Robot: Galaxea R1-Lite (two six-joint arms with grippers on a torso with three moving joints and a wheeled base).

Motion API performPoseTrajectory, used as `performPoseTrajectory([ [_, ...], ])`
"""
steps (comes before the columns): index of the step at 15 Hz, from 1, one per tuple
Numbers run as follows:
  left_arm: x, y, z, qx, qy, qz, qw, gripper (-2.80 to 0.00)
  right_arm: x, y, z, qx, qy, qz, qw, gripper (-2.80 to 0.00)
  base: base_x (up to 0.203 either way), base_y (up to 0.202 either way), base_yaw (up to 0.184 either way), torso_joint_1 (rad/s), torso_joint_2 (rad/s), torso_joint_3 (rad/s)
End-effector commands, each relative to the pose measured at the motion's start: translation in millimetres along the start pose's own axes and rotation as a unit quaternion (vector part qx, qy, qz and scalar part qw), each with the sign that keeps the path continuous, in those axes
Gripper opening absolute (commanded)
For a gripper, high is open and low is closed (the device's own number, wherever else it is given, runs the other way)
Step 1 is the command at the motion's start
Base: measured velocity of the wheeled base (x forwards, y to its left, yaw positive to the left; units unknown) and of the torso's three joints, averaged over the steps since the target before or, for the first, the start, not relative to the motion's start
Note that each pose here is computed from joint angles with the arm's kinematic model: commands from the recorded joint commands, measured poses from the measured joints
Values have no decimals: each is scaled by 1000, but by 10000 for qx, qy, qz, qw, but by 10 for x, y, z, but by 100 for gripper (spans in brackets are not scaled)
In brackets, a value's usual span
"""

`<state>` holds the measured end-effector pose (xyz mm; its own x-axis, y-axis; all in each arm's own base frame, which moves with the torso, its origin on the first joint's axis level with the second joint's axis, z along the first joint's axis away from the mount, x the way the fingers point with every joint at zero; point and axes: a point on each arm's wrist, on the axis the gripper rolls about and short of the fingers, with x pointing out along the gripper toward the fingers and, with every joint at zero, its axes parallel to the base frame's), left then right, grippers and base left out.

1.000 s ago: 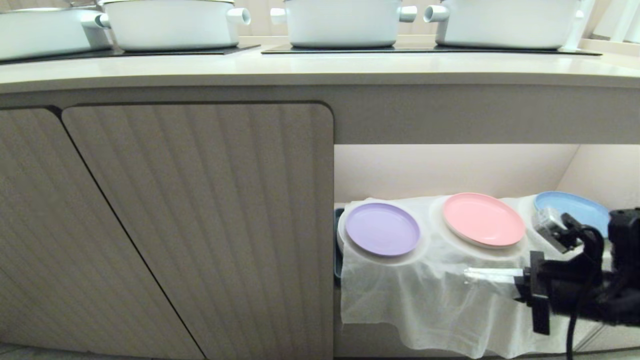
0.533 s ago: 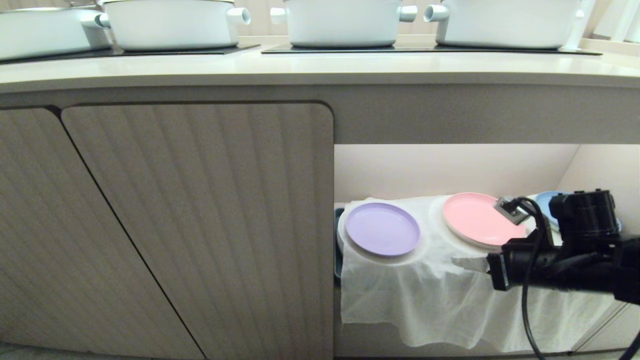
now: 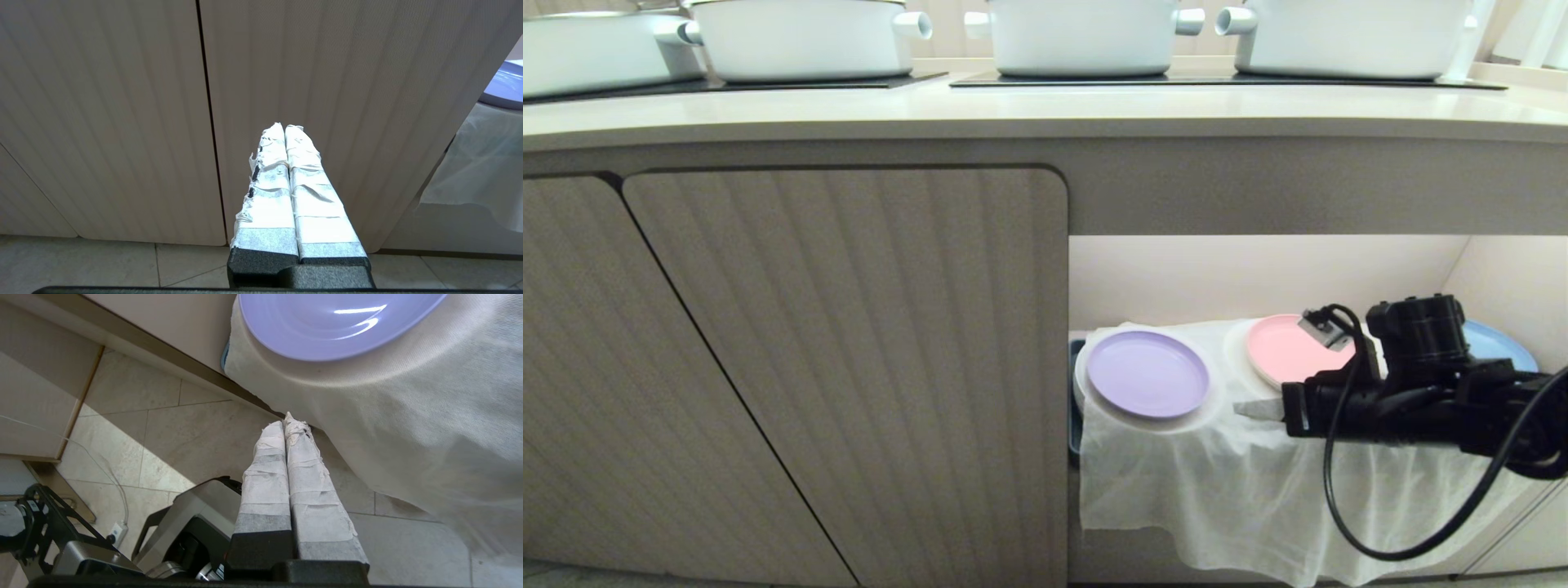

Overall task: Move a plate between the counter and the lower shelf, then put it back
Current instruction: Pick up the plate in the cupboard

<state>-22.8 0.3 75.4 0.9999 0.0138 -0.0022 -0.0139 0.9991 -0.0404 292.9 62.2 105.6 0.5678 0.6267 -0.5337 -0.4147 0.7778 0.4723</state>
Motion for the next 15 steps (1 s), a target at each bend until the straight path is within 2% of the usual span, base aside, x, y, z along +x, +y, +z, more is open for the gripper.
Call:
performPoseTrajectory([
  [1,1,0,-1,-5,4,7,10000,-280,132,-62,11,60,96,11,9999,-280,0,0,0,0,0,0],
  [7,1,0,-1,-5,4,1,10000,-280,324,-172,117,207,284,-64,9994,-280,0,0,0,0,0,0],
  [10,1,0,-1,-5,4,0,10000,-280,424,-247,208,267,260,-579,9976,-280,0,0,0,0,0,0],
  [15,1,0,-1,-9,4,0,10000,-280,571,-369,261,341,333,-805,9956,-280,0,0,0,0,0,0],
])
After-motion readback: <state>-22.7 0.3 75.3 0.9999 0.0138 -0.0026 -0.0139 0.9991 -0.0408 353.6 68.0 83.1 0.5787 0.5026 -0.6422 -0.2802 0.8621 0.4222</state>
